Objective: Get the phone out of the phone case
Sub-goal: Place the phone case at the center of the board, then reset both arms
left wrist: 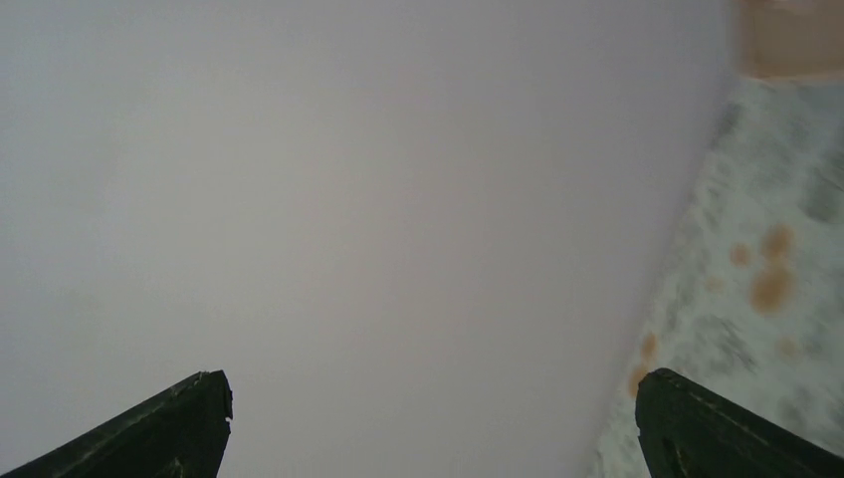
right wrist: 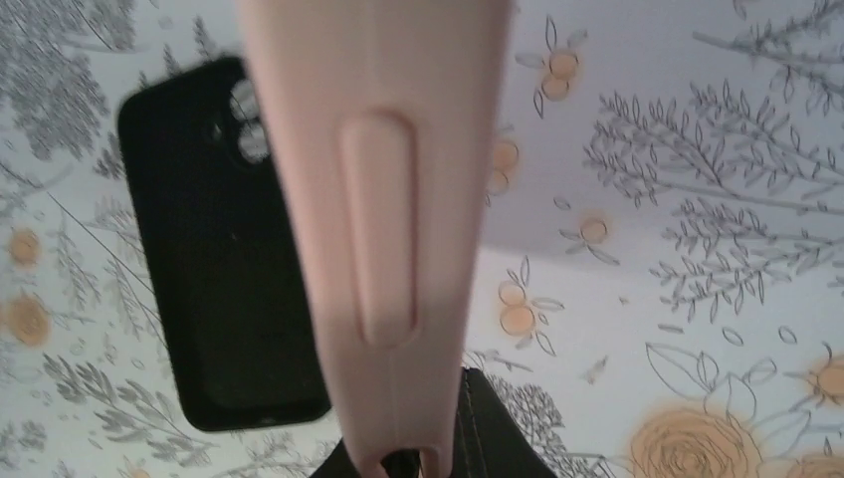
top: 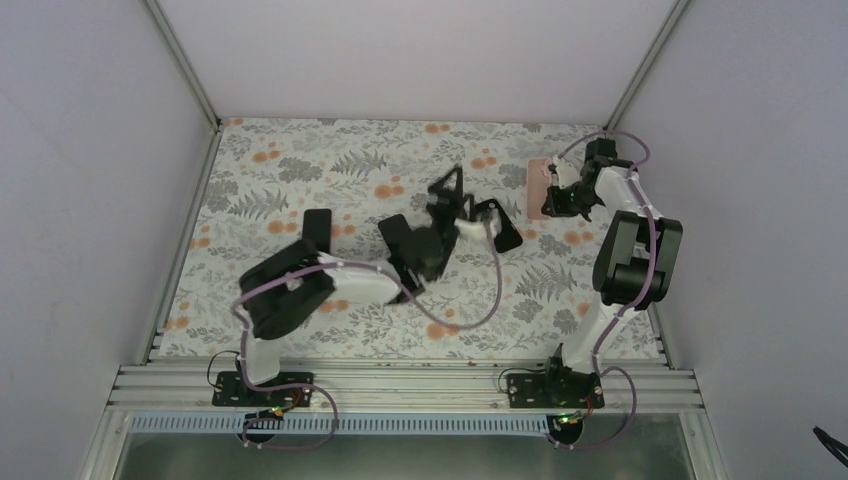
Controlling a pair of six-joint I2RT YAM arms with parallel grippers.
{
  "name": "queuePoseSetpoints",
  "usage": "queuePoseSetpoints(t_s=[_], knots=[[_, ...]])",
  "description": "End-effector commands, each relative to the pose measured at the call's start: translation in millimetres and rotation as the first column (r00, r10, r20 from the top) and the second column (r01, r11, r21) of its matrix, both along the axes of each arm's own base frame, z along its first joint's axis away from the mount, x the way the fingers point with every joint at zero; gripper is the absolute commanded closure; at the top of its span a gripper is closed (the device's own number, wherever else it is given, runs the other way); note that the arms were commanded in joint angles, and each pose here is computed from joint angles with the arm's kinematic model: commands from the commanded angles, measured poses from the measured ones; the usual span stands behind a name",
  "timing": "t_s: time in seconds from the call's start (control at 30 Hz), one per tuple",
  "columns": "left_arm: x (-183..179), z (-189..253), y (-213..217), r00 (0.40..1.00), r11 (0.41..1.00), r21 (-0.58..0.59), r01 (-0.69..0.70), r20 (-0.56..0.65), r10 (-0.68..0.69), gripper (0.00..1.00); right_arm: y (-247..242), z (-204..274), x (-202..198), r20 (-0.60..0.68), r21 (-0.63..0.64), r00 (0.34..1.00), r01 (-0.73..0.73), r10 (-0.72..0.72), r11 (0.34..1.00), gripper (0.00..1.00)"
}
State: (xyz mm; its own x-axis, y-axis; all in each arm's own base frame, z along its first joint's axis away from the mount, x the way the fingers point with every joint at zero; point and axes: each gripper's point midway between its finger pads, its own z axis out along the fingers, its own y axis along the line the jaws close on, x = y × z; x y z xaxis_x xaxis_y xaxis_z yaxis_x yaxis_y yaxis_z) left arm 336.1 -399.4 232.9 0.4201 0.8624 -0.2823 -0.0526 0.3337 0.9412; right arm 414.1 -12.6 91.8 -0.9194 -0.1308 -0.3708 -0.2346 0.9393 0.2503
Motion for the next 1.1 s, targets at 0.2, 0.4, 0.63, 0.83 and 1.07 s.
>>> queuePoseSetpoints(t_s=[0.2, 0.4, 0.63, 0.83, 1.07], knots=[[42.6, 59.5, 24.3, 0.788, 0.998, -0.049, 0.045, -0.612, -0.066, 0.0, -19.9, -47.8, -80.0, -0.269, -0.002, 0.961, -0.066, 0.063, 0.998, 0.65], [21.8, 26.3, 104.6, 0.617, 1.0, 0.002, -0.024, -0.787, 0.016, 0.0, -92.3, -19.3, -73.0, -0.089, -0.386, 0.989, 0.079, -0.122, 0.919, 0.0], [37.1, 12.1, 256.3, 0.552, 0.945, -0.116, -0.307, -0.83, 0.078, 0.0, -109.6, 73.7, -67.0, 0.37, -0.471, 0.916, 0.327, -0.153, 0.819, 0.0], [29.9, -18.6, 321.9, 0.515, 0.872, -0.193, -0.449, -0.854, 0.076, 0.0, -113.0, 92.2, -80.6, 0.593, -0.406, 0.782, 0.495, -0.191, 0.768, 0.0], [43.1, -41.6, 352.3, 0.507, 0.75, -0.285, -0.597, -0.859, 0.077, 0.0, -109.8, 84.5, -81.3, 0.625, -0.336, 0.741, 0.538, -0.244, 0.774, 0.0]])
